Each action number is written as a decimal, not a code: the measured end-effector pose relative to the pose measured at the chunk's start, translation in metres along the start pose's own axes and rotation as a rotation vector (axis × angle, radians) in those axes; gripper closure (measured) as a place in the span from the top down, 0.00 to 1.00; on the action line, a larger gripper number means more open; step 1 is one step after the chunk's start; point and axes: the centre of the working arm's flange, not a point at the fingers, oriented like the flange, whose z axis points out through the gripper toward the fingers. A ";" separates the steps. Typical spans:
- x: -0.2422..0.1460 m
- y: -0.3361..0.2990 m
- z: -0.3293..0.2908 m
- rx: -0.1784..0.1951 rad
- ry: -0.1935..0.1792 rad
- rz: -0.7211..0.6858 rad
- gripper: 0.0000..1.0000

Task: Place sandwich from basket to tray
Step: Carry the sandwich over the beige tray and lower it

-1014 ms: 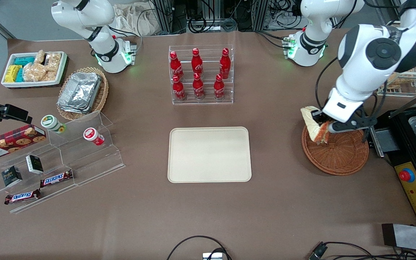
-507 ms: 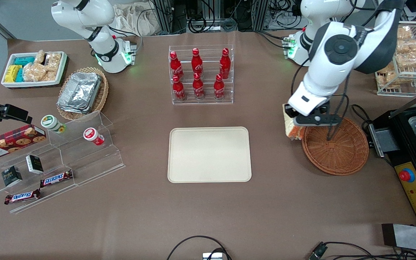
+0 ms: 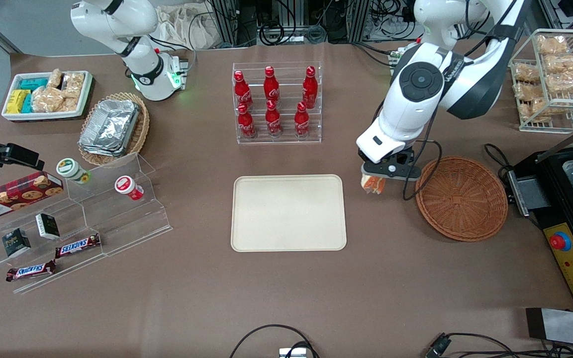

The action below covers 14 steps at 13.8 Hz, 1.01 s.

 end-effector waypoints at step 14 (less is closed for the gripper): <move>0.037 0.103 0.091 0.005 -0.052 -0.035 0.23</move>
